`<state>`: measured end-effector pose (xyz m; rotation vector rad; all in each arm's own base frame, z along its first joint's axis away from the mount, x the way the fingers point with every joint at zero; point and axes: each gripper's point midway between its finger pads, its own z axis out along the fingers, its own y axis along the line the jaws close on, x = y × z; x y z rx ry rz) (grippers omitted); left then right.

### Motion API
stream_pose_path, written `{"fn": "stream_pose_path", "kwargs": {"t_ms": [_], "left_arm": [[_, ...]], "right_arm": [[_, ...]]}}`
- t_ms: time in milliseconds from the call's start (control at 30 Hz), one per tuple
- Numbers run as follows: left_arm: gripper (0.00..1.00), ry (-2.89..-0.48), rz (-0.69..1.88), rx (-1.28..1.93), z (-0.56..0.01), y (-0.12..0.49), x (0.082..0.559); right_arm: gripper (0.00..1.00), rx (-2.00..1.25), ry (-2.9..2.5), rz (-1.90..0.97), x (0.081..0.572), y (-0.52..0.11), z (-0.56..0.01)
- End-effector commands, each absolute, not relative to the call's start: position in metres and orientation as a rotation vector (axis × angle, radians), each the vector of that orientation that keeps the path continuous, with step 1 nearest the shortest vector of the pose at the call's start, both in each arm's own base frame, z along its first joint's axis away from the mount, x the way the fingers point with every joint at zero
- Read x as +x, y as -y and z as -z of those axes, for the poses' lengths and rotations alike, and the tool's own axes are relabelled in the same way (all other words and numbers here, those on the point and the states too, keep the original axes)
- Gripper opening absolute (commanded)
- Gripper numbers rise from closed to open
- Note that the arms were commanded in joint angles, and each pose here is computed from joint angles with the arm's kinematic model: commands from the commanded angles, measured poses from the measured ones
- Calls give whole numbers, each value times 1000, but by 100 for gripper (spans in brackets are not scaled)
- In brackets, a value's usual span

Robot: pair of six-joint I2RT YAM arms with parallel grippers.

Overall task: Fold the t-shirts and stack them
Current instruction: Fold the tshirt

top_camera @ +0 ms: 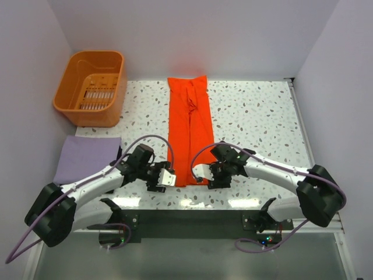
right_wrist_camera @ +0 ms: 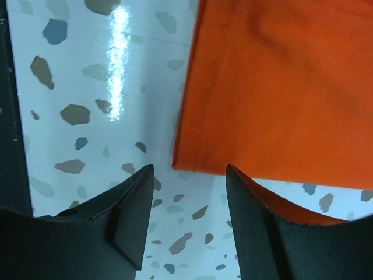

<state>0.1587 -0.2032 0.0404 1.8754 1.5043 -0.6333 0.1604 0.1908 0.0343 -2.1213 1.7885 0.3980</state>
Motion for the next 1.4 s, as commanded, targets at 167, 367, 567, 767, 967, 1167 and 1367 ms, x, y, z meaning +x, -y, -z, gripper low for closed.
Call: {"fn": "stream_pose_path", "kwargs": {"t_ms": [167, 367, 567, 767, 967, 1167, 1367], "left_arm": [[68, -1312, 546, 1980, -33, 225, 175], [49, -1379, 513, 2029, -12, 218, 180], [19, -1393, 480, 1960, -20, 229, 198], [0, -1300, 581, 1940, -56, 244, 172], [0, -1303, 687, 1867, -96, 249, 138], [0, -1348, 605, 1807, -119, 237, 184], [0, -1379, 526, 1808, -122, 234, 251]], "right_arm": [[51, -2192, -1638, -356, 179, -209, -14], [35, -2238, -1645, -344, 176, -204, 3], [6, -2197, -1674, -309, 183, -208, 5], [0, -2152, -1639, -381, 162, -218, -23], [0, -2049, -1604, -474, 132, -229, -71], [0, -1973, -1615, -430, 183, -228, -92], [0, -1953, -1624, -399, 243, -228, -100]]}}
